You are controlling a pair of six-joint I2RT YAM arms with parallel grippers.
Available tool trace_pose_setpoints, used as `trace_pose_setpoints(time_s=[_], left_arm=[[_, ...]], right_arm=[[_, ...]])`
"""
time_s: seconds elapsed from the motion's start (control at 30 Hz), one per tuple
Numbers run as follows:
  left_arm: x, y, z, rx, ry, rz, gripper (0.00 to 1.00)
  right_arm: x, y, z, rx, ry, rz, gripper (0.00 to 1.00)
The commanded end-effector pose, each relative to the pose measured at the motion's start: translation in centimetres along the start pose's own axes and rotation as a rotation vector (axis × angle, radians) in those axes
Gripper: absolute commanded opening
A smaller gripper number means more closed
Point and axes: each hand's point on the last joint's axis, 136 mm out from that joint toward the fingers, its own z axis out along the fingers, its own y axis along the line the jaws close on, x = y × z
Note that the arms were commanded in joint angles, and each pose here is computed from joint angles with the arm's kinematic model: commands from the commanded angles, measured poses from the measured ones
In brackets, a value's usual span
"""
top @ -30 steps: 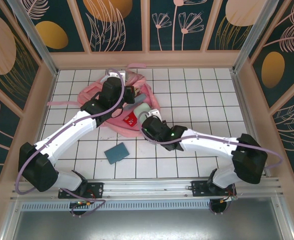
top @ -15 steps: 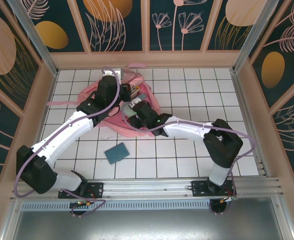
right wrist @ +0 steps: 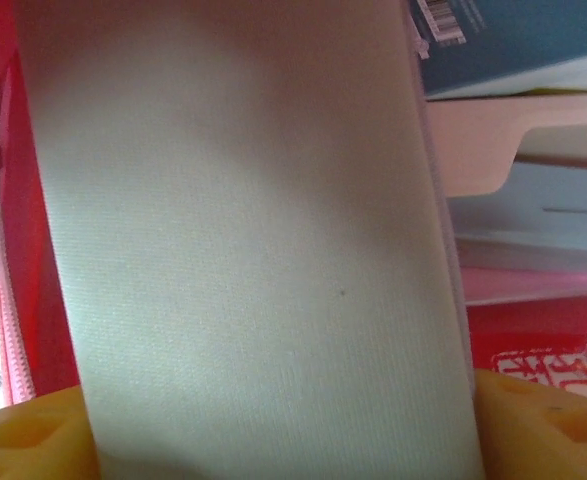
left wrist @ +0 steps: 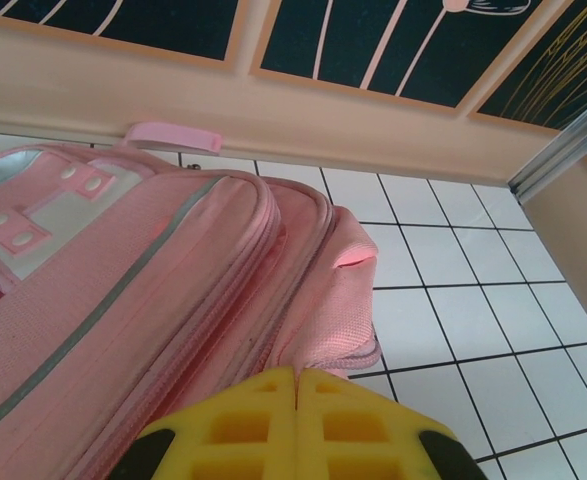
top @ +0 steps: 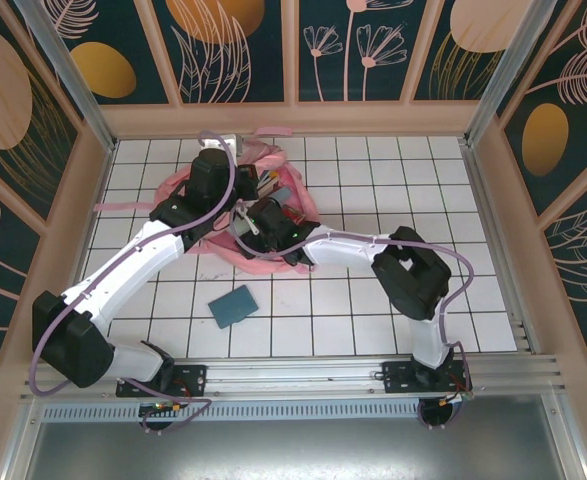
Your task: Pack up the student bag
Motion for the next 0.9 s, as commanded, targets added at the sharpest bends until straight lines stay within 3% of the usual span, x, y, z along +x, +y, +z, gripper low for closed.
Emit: trace_pose_setpoints(time_s=[0.0,0.37,0.47,0.6,0.87], left_arm=[[-3.5,-1.4,-1.3,0.051,-0.116,-0.022,0.00],[-3.4,-1.1,-1.2,0.041,-0.116,-0.018,0.00],[-3.3,-1.1,-1.1,0.037,-0.115,-0.017,0.00],[-3.1,-1.0,-0.9,0.034,-0.107,-0.016,0.00],[-4.0,-0.7,-1.9,0.011,-0.140,0.000,0.00]], right_arm=[[-1.3,0.7,-0.3,-0.008,-0.032,-0.004,0.97],[-1.8,0.0,-6.2,0.003,-0.111,0.055,0.99],[-0.9,0.8,-7.7,-0.012,-0.115,0.060,0.92],[1.2,3.0,-9.1,-0.070,-0.104,0.058,0.84],[6.5,8.9,-9.4,-0.087,-0.029,-0.085,0.83]])
